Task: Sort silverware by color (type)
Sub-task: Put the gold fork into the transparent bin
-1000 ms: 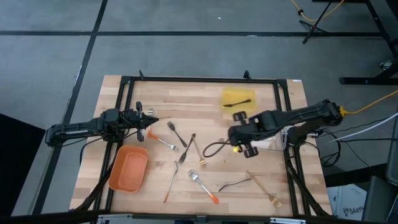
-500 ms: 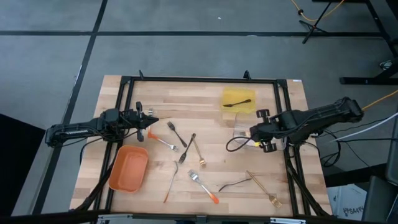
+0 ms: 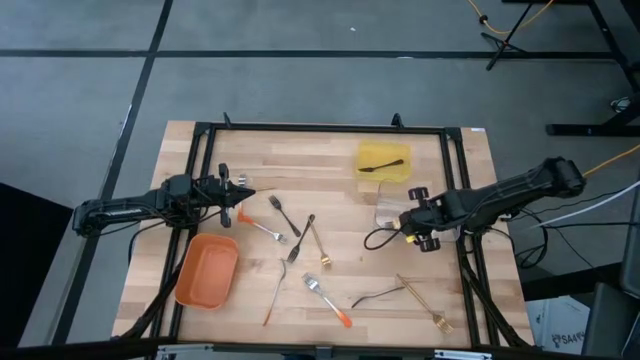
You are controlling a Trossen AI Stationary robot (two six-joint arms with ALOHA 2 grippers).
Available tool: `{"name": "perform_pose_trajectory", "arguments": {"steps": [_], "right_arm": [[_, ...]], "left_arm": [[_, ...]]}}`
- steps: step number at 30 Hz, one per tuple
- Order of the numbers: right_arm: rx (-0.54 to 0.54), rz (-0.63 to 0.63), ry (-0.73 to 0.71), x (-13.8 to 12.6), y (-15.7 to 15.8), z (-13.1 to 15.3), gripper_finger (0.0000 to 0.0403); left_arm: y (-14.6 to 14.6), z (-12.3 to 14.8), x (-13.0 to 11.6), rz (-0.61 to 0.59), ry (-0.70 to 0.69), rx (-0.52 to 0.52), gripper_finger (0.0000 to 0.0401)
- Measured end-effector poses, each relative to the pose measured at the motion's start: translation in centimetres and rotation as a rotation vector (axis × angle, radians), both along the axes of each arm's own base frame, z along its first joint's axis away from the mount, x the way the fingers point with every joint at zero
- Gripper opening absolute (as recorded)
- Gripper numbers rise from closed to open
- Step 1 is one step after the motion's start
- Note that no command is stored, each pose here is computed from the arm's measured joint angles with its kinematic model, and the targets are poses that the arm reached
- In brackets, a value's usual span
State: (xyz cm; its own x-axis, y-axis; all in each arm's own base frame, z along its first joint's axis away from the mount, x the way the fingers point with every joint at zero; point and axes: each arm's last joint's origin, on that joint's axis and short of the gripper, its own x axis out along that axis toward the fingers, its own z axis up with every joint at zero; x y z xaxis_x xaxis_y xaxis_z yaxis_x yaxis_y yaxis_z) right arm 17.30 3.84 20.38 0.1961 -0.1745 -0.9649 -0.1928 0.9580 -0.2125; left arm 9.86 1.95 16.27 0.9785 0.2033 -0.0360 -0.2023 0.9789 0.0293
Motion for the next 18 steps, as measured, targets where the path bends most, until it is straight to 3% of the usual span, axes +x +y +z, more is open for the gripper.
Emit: {"name": "perform_pose_trajectory", "arguments": {"steps": [6,13,18], "right_arm": [[0.006,-0.019,-0.049,0.5,-0.3,0.2,0.0002],[0.011,-0.124,-0.041,0.8,-2.3,0.1,0.0002],[0.057,-0.11,-0.023,0.9,-3.7,0.1,0.0002]], "left_arm": [[0.0,0.0,0.0,0.0,0.0,0.0,0.0],[0.0,0.0,0.0,0.0,0.0,0.0,0.0],[0.0,0.0,0.0,0.0,0.0,0.0,0.0]]}}
